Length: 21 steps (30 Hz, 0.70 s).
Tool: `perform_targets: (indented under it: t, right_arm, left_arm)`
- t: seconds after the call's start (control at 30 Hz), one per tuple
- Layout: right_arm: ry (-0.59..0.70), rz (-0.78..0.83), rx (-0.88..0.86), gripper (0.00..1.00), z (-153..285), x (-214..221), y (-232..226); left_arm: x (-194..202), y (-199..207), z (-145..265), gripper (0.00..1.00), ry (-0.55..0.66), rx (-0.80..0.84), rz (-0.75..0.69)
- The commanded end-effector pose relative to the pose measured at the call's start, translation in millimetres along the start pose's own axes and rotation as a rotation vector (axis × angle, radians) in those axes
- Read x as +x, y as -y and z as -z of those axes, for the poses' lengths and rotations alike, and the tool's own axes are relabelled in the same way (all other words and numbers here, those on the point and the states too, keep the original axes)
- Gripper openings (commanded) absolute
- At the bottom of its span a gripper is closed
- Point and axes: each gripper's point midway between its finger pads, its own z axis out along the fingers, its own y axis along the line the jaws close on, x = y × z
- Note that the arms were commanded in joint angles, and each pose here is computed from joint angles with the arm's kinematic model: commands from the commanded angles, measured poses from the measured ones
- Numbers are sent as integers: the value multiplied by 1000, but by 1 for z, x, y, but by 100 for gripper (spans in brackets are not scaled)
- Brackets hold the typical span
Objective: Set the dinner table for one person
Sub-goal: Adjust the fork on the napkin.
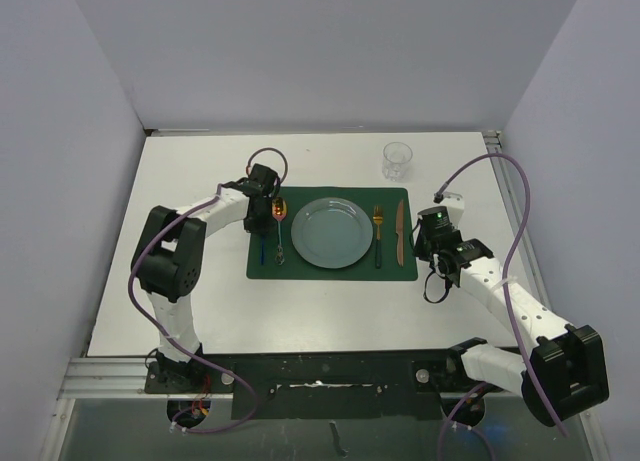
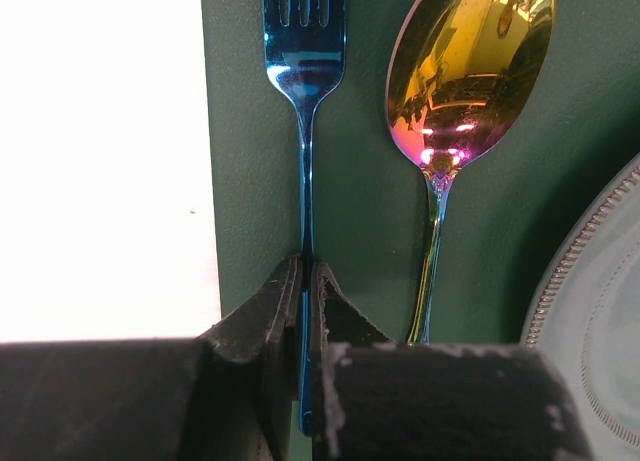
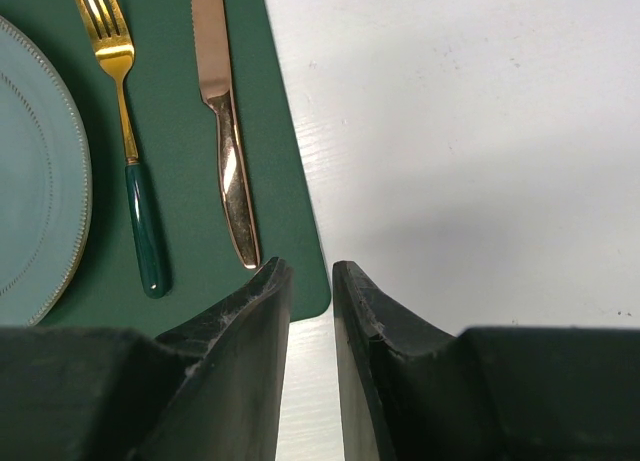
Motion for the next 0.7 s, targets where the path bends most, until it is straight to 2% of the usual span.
perform_targets:
  t: [0.0,0.27,0.53,0.67]
  right_arm:
    - [38,-18,-10,25,-1,-13,-4]
    - [39,-17,-12,25,-1,-14,-4]
    - [39,-18,-14,25,-1,-14,-5]
    - [36,-17,-15,25,-2,-13,-5]
  left_arm:
    - [-1,-1,13,0,15,8,-22]
    - [0,-1,14,0,12,3,-29]
    - [-5,0,22,24,36,6,-25]
    - [-9,-1,26,30,50,-1,-17]
